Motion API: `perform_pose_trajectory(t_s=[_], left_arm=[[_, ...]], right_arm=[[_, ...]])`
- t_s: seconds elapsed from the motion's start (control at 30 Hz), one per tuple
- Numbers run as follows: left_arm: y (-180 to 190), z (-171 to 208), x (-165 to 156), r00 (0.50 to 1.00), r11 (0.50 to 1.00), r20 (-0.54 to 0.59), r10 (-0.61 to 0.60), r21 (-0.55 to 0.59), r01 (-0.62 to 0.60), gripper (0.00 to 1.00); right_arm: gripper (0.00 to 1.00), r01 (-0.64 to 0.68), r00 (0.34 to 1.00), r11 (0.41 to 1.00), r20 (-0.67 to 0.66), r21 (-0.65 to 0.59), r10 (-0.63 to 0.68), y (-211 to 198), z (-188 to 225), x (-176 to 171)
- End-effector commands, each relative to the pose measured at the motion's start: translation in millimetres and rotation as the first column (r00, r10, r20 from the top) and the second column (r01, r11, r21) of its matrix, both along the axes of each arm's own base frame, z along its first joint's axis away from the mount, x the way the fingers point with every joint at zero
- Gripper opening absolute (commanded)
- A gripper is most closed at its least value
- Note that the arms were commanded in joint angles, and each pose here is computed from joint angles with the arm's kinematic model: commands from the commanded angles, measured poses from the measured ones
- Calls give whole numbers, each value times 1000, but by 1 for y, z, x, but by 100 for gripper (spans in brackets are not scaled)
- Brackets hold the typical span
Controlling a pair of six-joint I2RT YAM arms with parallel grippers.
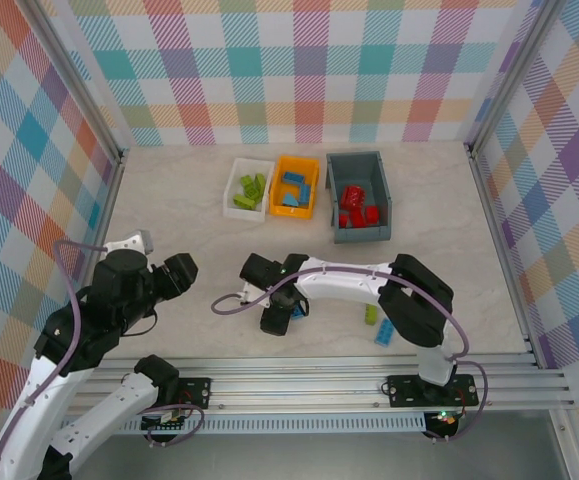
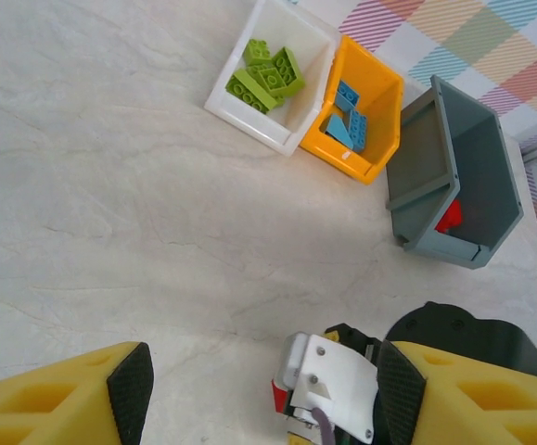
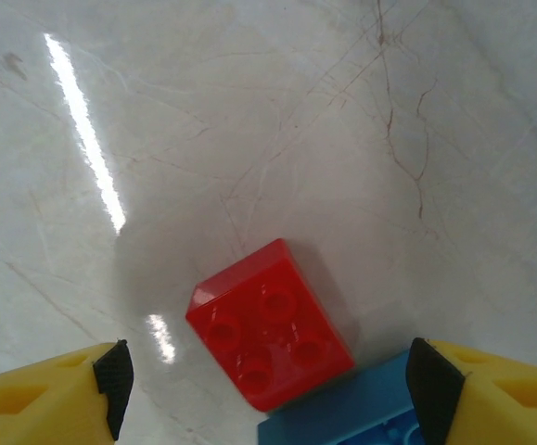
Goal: Sort the legos into containers by color
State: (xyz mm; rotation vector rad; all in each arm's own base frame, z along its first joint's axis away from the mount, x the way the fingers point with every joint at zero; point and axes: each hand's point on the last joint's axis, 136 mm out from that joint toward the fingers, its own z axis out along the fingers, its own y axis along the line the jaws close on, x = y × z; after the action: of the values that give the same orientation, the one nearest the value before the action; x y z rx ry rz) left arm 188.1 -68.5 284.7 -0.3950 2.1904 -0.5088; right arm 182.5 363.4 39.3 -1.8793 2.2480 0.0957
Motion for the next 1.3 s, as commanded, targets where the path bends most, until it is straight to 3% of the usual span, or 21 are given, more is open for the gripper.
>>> perform_pose_trajectory(t_s=[0.0,0.17,0.53,0.73,0.9,0.97,1.07,1.17,1.27], left_arm=[[6,16,-6,999,999,35,24,-30,-23,67],[4,14,-10,1000,998,22,18,-56,-17,67],[1,10,-11,1000,998,13,3,-67,-3,67],[-32,12,0,994,984,0,-105,-144,104,70],[-78,14,23,971,944,-20,-239,-237,227,70],[-95,16,34,961,924,-10,-276,-278,263,69],[-124,14,52,944,893,-16,-330,-329,307,68],[-156,8,63,925,881,-17,-380,-311,356,68],[-186,-5,70,909,877,-38,-414,-284,388,67]], right_arm=[[80,-95,994,992,51,-79,99,-3,-9,5],[72,-93,991,989,88,-114,103,-1,-19,15],[38,-3,997,996,75,-91,9,4,-24,23],[37,209,971,968,86,140,-222,-1,56,63],[37,444,866,832,77,332,-493,-57,137,118],[37,555,784,739,57,381,-618,-88,156,142],[37,692,641,589,19,418,-767,-136,167,182],[37,804,486,439,-17,402,-874,-174,167,225],[37,868,359,332,-6,369,-933,-198,157,266]])
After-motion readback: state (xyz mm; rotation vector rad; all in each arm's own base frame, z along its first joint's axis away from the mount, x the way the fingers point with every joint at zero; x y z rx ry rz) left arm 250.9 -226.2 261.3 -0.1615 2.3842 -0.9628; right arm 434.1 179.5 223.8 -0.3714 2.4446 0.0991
